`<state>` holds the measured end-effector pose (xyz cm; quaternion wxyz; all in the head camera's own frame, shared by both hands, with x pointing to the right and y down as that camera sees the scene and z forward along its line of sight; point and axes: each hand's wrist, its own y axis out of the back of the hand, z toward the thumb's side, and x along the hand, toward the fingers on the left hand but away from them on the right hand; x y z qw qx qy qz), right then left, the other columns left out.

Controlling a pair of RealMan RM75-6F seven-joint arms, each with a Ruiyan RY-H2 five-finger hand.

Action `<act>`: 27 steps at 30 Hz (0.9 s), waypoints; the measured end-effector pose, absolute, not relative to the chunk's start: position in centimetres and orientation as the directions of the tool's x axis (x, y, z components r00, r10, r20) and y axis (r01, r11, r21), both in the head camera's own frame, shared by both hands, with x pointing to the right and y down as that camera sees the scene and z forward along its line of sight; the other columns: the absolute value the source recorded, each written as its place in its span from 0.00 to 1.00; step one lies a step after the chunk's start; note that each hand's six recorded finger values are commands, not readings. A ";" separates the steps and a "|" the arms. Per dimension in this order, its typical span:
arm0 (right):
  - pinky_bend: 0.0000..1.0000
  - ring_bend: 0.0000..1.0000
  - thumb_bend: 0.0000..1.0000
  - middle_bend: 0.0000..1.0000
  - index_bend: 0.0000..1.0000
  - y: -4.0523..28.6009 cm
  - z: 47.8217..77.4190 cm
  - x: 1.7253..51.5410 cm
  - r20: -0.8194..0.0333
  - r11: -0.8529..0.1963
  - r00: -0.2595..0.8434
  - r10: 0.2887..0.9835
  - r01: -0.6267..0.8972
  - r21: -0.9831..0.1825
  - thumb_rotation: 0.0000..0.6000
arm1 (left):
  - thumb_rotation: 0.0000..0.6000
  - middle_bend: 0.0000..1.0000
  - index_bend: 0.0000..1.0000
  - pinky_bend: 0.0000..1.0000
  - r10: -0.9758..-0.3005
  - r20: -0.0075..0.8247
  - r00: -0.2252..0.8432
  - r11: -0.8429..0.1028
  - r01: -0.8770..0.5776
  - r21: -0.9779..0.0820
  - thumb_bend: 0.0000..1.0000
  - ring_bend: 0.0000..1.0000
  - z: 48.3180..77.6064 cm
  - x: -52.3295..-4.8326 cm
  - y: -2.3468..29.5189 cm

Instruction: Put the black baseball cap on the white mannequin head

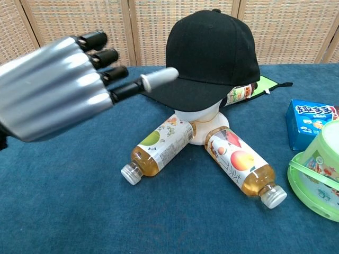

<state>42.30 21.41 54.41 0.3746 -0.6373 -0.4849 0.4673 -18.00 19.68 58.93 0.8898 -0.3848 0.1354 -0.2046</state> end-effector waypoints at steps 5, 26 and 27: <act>0.00 0.00 0.05 0.00 0.00 21.5 54.6 42.1 -0.237 -0.255 0.099 0.967 0.258 -0.932 1.00 | 1.00 0.49 0.00 0.33 -0.622 -0.142 0.770 0.516 0.267 -0.814 0.00 0.38 57.9 -21.6 20.1; 0.00 0.00 0.05 0.00 0.00 22.1 56.0 40.3 -0.267 -0.290 0.144 0.953 0.175 -0.941 1.00 | 1.00 0.00 0.00 0.00 -0.936 -0.010 0.352 -0.010 -0.053 -0.999 0.00 0.00 59.5 -32.6 24.4; 0.00 0.00 0.05 0.00 0.00 22.1 56.1 40.2 -0.269 -0.292 0.146 0.952 0.172 -0.941 1.00 | 1.00 0.00 0.00 0.00 -0.941 0.001 0.339 -0.029 -0.076 -0.997 0.00 0.00 59.7 -32.9 24.6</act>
